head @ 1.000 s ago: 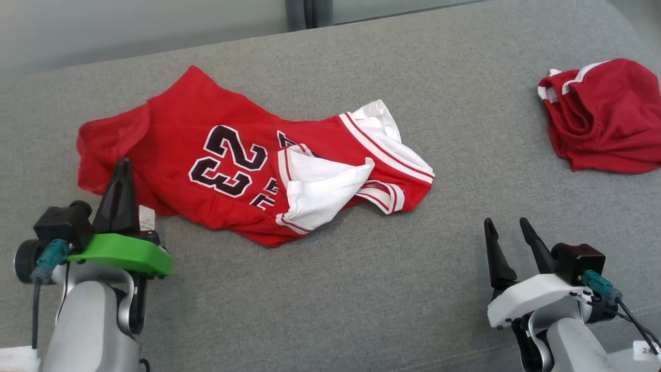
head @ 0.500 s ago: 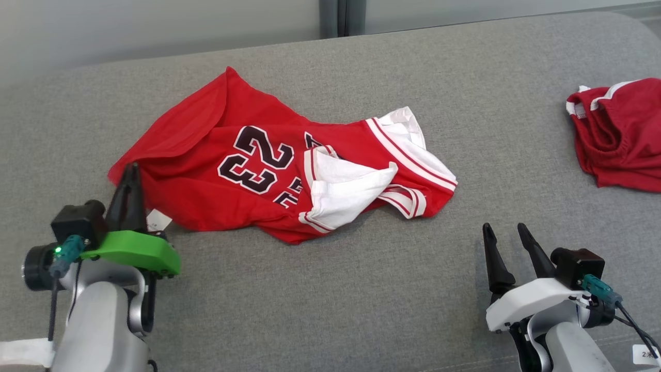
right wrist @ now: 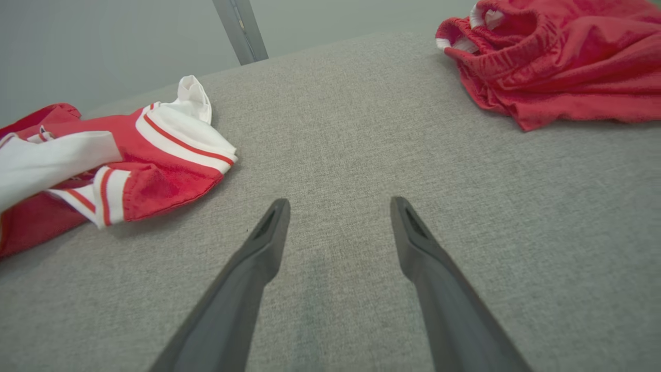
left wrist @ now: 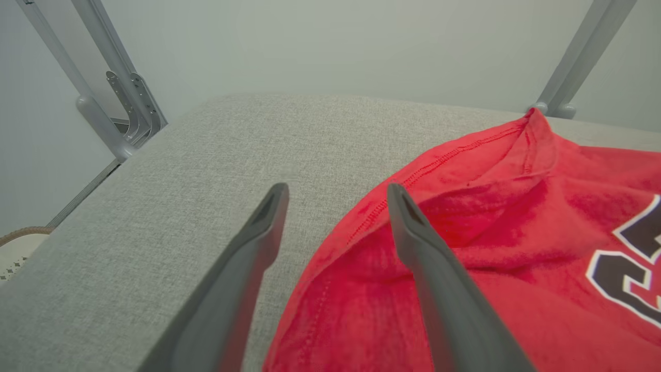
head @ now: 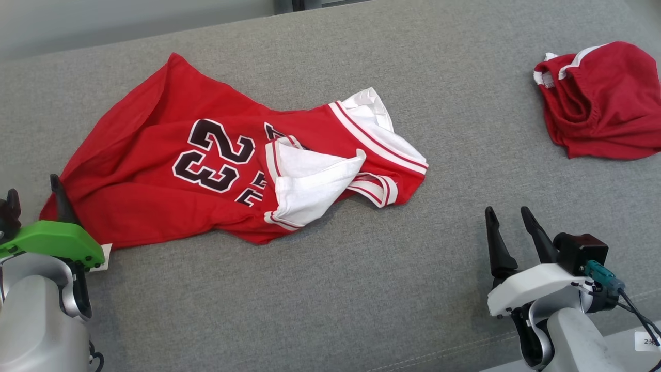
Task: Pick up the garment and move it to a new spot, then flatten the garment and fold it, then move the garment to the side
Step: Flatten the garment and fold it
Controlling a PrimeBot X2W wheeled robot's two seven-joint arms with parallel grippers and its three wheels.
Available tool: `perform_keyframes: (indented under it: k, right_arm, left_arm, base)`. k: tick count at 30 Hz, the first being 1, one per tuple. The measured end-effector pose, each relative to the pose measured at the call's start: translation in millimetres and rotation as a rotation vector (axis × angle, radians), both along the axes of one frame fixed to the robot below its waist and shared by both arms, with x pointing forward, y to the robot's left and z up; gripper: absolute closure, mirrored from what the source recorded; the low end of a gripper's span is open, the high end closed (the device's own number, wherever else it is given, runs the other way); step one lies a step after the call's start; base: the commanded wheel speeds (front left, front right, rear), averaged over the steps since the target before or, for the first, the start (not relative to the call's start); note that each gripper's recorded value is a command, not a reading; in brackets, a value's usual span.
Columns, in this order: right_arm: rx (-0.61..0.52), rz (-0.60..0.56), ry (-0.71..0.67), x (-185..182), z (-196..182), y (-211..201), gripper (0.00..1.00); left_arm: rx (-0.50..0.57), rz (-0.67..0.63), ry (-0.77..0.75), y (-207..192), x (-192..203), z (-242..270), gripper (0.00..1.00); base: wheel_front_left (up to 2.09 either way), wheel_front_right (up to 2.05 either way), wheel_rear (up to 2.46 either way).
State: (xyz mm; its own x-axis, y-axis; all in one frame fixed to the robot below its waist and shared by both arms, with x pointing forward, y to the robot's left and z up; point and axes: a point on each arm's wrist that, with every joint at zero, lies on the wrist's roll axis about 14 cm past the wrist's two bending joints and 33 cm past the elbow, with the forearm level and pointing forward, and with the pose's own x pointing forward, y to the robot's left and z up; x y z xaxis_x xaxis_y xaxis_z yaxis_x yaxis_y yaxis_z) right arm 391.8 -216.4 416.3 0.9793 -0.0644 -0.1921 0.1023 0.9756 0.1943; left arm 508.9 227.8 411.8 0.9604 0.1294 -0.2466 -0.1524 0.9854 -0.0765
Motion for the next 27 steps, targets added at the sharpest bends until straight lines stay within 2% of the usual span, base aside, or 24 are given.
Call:
perform_keyframes:
  k: [5,16,27]
  right_arm:
    - [0.000,-0.008,0.005,0.7,-2.6,-2.3,0.00]
    - [0.026,0.071,0.008,16.9,-8.6,26.7,0.00]
    - [0.022,0.079,0.008,16.7,-8.1,28.6,0.00]
  left_arm:
    - [-0.025,0.001,0.023,-1.2,-8.7,-13.1,0.00]
    - [-0.063,0.048,0.031,14.9,-53.1,-28.0,0.00]
    - [-0.106,0.028,0.014,9.1,-57.7,-26.7,0.00]
  base:
    - [0.00,0.00,0.00]
    - [0.00,0.00,0.00]
    - [0.00,0.00,0.00]
